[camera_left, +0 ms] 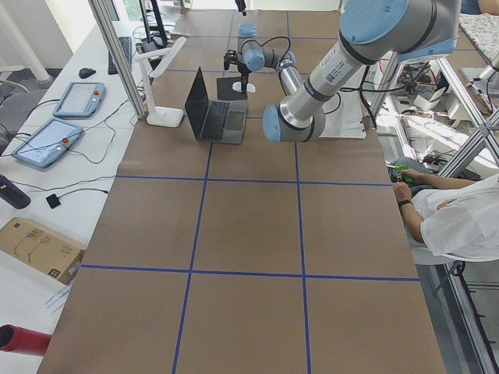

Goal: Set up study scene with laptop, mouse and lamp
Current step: 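Move the held white mouse with the left gripper over the mouse pad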

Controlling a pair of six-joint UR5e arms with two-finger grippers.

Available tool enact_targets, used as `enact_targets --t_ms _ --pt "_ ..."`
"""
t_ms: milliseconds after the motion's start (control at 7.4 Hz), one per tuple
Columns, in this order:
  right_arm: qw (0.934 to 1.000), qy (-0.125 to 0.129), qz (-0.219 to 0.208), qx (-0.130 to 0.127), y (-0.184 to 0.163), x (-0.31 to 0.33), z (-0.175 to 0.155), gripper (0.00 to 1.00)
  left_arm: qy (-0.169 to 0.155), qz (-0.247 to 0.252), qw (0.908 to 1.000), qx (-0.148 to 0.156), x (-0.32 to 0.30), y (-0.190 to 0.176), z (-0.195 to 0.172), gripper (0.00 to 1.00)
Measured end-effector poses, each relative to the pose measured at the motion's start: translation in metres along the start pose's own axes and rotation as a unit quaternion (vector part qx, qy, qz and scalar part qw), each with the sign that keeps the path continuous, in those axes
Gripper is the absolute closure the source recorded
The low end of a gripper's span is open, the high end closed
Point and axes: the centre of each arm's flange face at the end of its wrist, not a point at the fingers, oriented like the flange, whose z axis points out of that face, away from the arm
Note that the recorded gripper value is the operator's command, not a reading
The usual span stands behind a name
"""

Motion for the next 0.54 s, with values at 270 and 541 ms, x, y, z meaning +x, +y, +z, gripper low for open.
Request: enact_targets --t_ms 270,541 --pt "1.0 -0.005 0.001 0.0 -0.001 0.0 0.001 0.01 -0.023 -0.012 0.9996 0.01 0.047 -0.021 0.012 0.31" --pt "0.9999 -0.011 0.001 0.0 -0.003 0.0 0.004 0.01 -0.034 -0.021 0.9989 0.026 0.074 -0.036 0.028 0.31"
